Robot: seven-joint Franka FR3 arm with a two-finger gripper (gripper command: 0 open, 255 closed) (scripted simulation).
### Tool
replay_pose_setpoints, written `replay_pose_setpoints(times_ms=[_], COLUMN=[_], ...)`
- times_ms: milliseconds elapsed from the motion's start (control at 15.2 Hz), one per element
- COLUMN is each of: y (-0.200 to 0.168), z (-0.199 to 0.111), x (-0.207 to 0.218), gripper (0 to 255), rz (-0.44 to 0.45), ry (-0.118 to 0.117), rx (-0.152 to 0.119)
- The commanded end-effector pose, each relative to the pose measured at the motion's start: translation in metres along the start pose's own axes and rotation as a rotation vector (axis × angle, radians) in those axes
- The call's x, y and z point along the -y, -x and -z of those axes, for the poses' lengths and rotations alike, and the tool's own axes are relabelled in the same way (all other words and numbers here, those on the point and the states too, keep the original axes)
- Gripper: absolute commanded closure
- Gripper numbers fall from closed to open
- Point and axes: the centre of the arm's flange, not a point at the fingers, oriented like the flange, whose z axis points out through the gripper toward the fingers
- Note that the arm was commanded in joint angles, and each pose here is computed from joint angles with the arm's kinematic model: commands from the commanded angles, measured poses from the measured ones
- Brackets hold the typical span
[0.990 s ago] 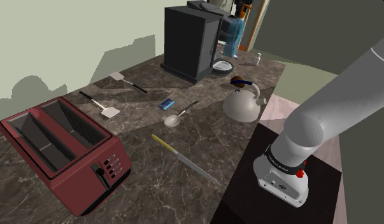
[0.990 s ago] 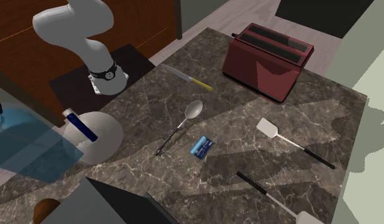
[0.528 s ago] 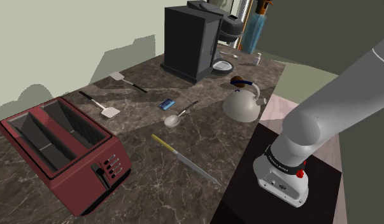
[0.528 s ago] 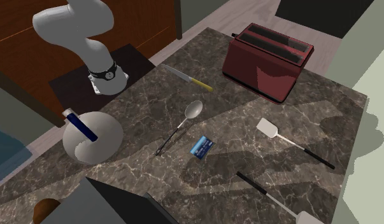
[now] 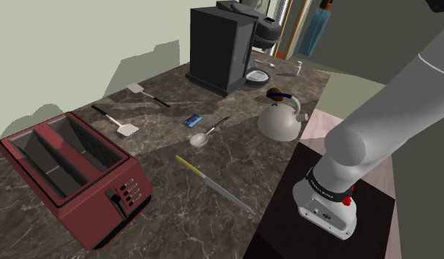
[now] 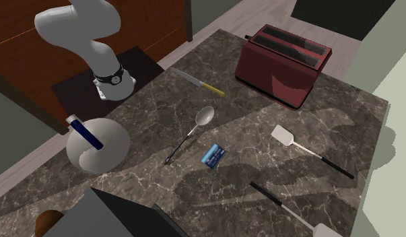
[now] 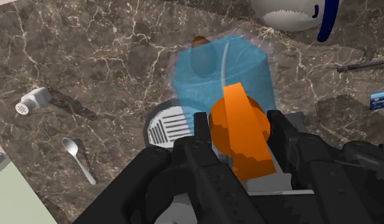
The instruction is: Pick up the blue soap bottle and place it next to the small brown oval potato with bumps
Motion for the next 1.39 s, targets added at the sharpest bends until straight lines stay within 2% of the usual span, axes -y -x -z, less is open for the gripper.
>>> replay_pose_setpoints(times_ms=[0,66,1320], y=[0.017,0.027,0.034], z=[0.004,0.010,-0.090], x=[-0.023,-0.041,-0.037], gripper=[255,255,255], rz=[0.002,0.002,0.002], ry=[0.000,0.000,0.000], rx=[0.000,0.000,0.000])
